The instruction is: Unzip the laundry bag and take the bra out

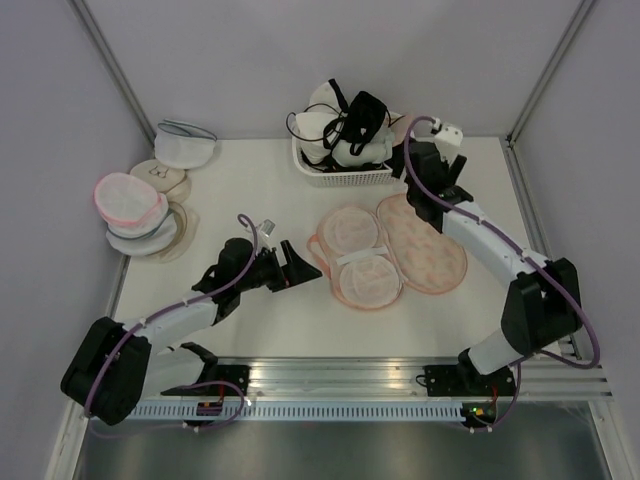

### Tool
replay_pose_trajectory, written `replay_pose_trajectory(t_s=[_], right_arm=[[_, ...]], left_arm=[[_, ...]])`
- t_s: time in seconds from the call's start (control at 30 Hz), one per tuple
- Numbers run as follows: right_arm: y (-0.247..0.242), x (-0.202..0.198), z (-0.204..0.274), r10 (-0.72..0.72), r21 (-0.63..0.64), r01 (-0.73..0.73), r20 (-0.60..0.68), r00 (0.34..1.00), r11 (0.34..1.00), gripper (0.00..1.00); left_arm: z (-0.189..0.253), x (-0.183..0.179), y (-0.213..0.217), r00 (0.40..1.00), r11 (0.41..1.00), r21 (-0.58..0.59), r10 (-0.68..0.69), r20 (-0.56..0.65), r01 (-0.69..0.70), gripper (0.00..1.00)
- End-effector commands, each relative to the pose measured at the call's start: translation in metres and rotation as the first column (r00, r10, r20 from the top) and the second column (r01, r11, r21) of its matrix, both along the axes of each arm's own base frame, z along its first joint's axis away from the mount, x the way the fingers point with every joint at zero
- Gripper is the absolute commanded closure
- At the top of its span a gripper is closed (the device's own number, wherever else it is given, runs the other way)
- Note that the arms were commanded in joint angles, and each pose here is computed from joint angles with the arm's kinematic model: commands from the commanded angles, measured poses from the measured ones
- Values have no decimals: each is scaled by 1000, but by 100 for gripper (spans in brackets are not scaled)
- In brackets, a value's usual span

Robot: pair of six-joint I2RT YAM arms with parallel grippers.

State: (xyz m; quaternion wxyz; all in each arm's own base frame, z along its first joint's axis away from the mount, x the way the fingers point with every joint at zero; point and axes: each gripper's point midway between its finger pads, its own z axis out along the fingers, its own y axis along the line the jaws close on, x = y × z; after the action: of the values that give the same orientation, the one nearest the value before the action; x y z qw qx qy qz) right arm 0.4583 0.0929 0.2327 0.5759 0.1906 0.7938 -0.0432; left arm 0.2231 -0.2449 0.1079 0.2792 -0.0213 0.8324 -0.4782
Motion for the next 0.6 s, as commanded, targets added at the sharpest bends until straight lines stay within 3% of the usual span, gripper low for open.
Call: replay_pose_trajectory(t_s=[0.0,0.17,0.27,0.4,0.57], right_arm=[[-50,-64,-45,-174,-75,164,-147,974,984,2],[-113,-140,-118,-354,-112,336,-317,880,935,2],[-124,-168,-138,-352,-59,354,-335,874,933,2],[-133,-189,-147,-382,-9,400,-321,867,916,2],[-133,-187,-156,-358,37,396,-358,863,918,2]], left_arm=[[8,-4,3,1000,1000,-1,-3,25,3,4],[16,-11,7,999,1000,4,-13,47,13,1],[16,-14,10,999,1000,19,-9,49,8,1],[12,-17,12,999,1000,23,-5,32,4,0],[6,-20,16,1000,1000,23,21,9,-21,0]])
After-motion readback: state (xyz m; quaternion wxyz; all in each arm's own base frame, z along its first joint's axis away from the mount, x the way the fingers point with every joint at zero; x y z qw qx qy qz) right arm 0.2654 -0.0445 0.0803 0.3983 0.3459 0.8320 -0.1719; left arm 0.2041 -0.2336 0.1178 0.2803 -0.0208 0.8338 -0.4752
